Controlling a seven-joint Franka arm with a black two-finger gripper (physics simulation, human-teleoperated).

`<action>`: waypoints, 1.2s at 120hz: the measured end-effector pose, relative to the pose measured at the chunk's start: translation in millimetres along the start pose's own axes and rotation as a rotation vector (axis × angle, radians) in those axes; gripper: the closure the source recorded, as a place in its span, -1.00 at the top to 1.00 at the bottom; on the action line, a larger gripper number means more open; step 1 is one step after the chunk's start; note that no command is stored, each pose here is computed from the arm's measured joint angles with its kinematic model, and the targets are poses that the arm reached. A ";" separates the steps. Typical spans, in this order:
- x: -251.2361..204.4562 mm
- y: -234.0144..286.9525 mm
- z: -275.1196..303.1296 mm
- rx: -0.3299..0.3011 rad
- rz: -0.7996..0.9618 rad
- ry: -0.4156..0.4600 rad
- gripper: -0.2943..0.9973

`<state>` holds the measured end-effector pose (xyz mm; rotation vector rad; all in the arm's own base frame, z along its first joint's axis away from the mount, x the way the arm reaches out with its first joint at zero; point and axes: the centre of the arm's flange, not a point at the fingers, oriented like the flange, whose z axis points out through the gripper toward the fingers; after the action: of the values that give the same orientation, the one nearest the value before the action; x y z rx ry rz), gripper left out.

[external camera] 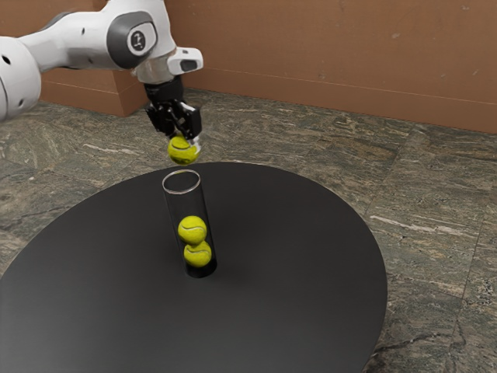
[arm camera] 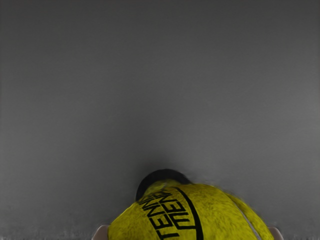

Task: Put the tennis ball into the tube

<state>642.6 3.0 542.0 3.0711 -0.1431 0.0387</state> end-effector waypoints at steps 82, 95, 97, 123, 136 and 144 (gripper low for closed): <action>-36.7 18.4 14.7 -0.012 0.032 0.004 -0.49; -36.2 18.3 15.7 -0.013 0.032 0.005 -0.42; -36.1 18.4 15.7 -0.013 0.032 0.005 -0.40; -36.6 19.7 15.4 -0.035 0.033 0.005 0.16; -37.0 20.6 15.5 -0.045 0.037 0.002 0.31; -37.2 20.7 15.6 -0.048 0.039 0.001 0.37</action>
<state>604.1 -15.2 526.7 3.0205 -0.2003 0.0385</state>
